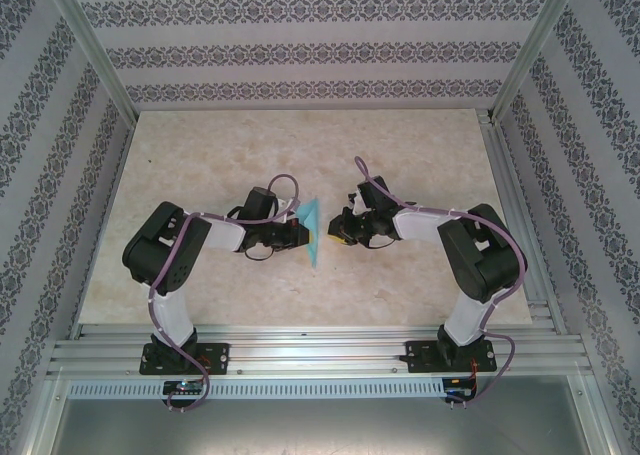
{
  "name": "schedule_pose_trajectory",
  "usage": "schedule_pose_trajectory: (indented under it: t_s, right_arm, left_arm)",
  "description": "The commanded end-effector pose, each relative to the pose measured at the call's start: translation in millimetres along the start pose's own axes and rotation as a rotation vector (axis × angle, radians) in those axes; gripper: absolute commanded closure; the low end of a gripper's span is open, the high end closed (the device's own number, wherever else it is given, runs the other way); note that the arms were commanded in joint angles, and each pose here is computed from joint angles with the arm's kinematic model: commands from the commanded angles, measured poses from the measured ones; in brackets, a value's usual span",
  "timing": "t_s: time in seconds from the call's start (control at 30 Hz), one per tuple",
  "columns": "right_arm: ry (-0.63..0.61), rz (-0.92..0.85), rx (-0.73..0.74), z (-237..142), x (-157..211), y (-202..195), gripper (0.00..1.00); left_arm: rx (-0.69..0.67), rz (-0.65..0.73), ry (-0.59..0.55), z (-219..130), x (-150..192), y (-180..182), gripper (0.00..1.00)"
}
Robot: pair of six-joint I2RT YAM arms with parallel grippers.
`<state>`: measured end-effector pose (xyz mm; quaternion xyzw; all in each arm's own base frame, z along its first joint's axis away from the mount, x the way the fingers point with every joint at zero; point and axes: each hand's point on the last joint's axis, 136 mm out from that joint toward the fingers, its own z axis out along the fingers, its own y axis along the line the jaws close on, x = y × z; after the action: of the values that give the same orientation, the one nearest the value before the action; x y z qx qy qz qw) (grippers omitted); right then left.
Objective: Fold a paper plane with a square sheet of paper (fold left side to right side)
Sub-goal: Fold the wing for the fifth time at the center of the table.
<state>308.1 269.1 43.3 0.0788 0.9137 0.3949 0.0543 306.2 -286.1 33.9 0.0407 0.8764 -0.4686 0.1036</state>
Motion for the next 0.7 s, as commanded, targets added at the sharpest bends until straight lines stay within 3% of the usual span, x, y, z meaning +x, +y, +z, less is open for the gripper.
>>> schedule_pose_trajectory:
  t_s: [0.0, 0.4, 0.67]
  right_arm:
    - [-0.064, -0.040, -0.027, 0, -28, 17, 0.86]
    - [-0.134, -0.009, 0.007, 15, -84, 22, 0.90]
    - [-0.115, 0.002, 0.023, 32, -96, 17, 0.90]
  left_arm:
    - [0.062, 0.029, -0.010, -4, -3, -11, 1.00]
    - [0.060, 0.022, -0.023, -9, -2, -13, 1.00]
    - [0.054, 0.023, -0.024, -9, -2, -12, 1.00]
